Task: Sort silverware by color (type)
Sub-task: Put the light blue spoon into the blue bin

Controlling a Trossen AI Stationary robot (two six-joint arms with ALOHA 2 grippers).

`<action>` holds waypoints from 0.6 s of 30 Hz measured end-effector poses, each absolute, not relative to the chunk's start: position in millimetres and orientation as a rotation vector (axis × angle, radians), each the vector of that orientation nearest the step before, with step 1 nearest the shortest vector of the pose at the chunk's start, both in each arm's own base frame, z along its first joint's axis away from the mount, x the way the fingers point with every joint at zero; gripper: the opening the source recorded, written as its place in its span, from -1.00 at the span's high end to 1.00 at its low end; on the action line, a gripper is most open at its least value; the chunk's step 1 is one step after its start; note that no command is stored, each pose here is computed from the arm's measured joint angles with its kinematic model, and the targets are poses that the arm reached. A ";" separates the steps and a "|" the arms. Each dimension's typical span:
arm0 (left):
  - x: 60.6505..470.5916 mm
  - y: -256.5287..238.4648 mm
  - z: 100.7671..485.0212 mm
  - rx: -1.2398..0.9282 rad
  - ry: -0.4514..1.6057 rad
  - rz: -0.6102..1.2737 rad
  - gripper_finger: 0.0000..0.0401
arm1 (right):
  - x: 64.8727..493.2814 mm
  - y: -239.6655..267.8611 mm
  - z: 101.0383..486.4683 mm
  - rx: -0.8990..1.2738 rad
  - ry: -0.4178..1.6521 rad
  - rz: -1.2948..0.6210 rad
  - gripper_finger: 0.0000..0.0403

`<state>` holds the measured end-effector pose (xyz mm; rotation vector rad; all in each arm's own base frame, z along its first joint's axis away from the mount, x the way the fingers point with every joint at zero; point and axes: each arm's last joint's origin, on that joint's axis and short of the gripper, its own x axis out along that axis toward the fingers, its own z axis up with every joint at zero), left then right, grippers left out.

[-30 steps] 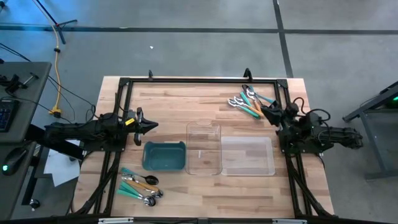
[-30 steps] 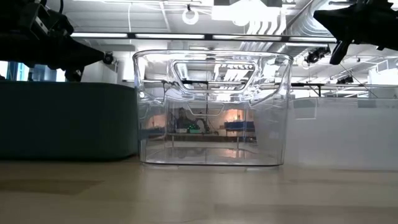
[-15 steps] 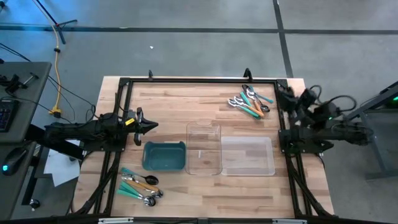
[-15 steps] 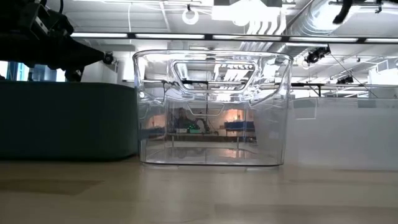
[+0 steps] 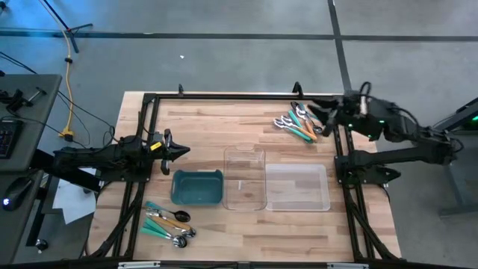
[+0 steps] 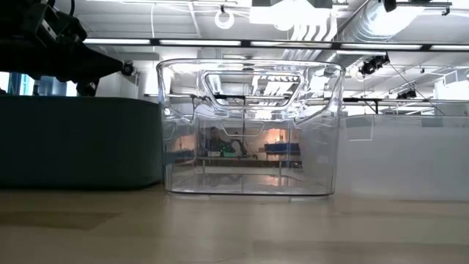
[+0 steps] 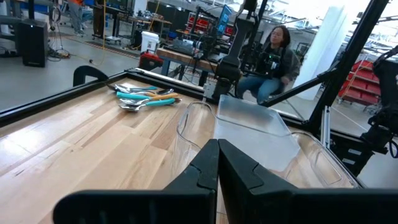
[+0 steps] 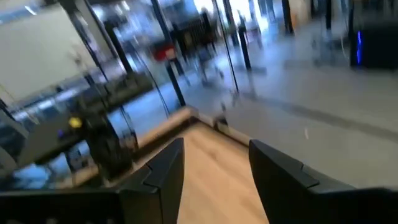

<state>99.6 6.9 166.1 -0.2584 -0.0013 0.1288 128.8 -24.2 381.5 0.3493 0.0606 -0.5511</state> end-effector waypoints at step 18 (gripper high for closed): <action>99.6 6.9 166.2 -0.258 -0.002 0.128 1.00 | 178.0 -101.6 277.0 0.708 0.888 -0.850 0.18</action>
